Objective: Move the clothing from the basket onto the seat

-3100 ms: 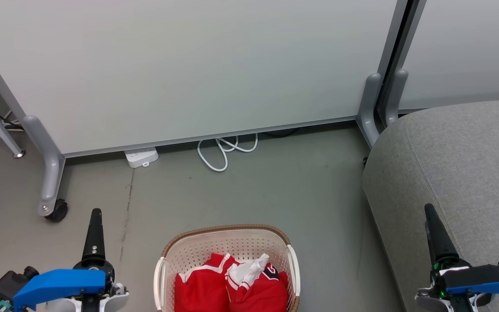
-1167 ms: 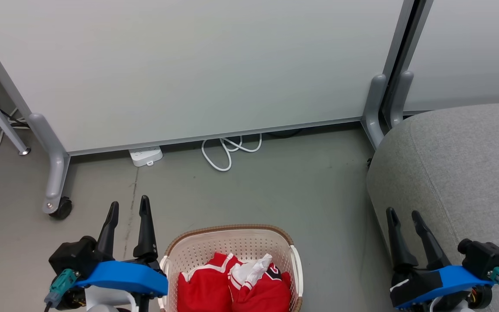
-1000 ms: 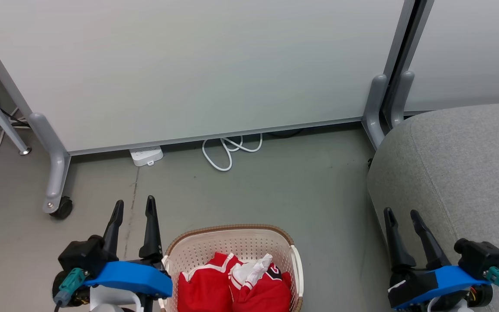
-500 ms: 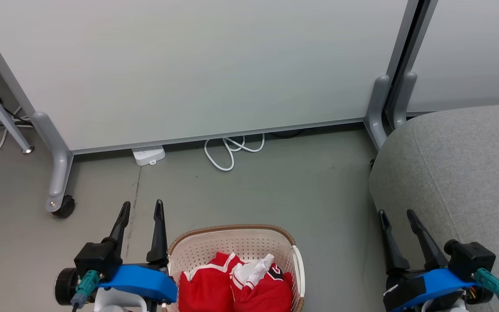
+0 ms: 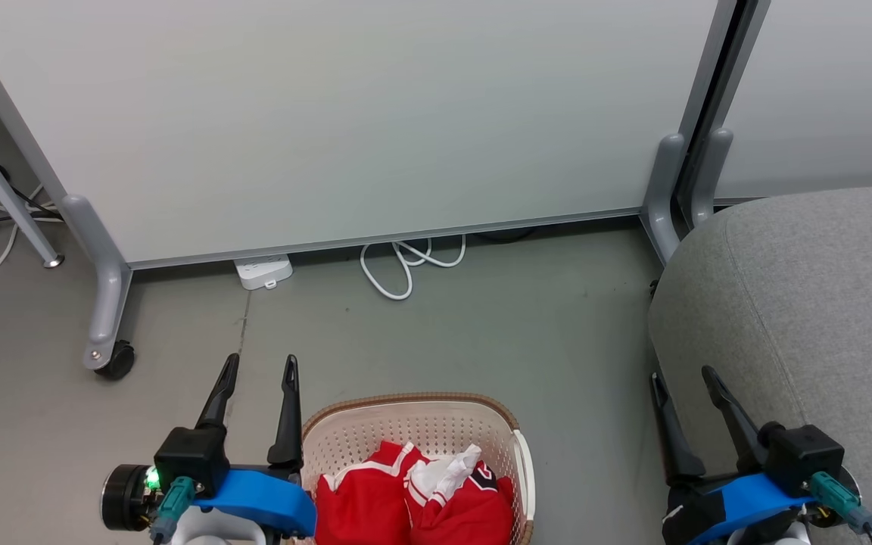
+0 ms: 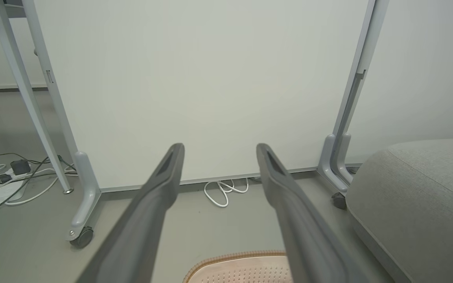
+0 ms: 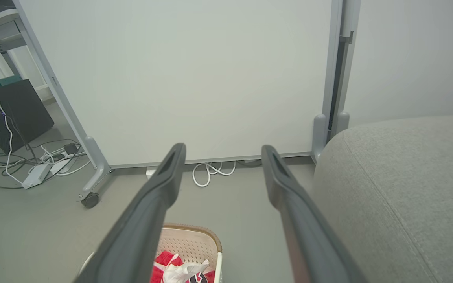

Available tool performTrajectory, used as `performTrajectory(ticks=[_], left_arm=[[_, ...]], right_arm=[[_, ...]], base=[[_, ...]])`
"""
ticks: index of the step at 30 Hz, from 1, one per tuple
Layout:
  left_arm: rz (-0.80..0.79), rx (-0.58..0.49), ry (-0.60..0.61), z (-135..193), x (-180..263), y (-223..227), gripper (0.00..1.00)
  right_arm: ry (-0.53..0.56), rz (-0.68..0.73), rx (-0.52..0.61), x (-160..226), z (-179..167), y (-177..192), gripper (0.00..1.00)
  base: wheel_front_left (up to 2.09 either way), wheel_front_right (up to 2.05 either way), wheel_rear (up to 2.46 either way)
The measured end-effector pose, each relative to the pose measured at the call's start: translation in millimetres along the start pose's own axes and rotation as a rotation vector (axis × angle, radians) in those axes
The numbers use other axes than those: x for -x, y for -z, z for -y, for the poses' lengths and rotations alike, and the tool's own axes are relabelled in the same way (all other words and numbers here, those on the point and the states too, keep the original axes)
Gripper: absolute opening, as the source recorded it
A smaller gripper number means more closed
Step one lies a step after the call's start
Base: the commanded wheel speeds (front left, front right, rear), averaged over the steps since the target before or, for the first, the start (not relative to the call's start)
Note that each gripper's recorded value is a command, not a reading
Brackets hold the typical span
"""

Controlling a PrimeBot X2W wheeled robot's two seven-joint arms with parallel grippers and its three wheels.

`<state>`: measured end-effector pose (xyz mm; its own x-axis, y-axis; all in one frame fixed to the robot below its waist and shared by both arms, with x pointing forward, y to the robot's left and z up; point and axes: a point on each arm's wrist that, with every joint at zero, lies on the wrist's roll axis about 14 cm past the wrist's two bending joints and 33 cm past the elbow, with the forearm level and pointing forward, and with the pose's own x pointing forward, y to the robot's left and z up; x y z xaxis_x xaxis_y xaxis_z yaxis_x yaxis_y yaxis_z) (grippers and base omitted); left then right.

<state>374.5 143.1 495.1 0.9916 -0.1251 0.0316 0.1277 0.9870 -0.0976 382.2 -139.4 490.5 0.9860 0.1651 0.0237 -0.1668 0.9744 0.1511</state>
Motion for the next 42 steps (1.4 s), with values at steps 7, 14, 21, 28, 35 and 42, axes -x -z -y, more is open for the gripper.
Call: performTrajectory(ticks=[7, 14, 21, 28, 35, 42], left_arm=[[-0.003, -0.042, 0.011, 1.6, 1.4, 2.5, 1.00], [-0.010, -0.056, 0.016, 2.3, 2.0, 5.2, 1.00], [-0.018, -0.055, 0.017, 2.4, 2.1, 7.6, 1.00], [-0.028, -0.051, 0.025, 4.1, 1.5, 11.0, 1.00], [-0.045, -0.058, 0.084, 17.1, -11.3, 16.1, 1.00], [-0.128, -0.108, 0.215, 42.6, -38.3, 43.3, 1.00]], right_arm=[[-0.015, 0.001, 0.041, 0.3, -2.9, 1.1, 1.00], [-0.022, -0.006, 0.058, 0.8, -4.1, 3.6, 1.00], [-0.020, -0.014, 0.057, 1.3, -3.5, 5.9, 1.00], [-0.018, -0.021, 0.055, 1.5, -2.7, 8.3, 1.00], [-0.009, -0.037, 0.053, 0.0, 0.7, 13.8, 1.00], [0.022, -0.055, 0.049, -10.1, 13.8, 20.6, 1.00]], base=[[0.00, 0.00, 0.00], [0.00, 0.00, 0.00], [0.00, 0.00, 0.00], [0.00, 0.00, 0.00], [0.00, 0.00, 0.00], [0.00, 0.00, 0.00]])
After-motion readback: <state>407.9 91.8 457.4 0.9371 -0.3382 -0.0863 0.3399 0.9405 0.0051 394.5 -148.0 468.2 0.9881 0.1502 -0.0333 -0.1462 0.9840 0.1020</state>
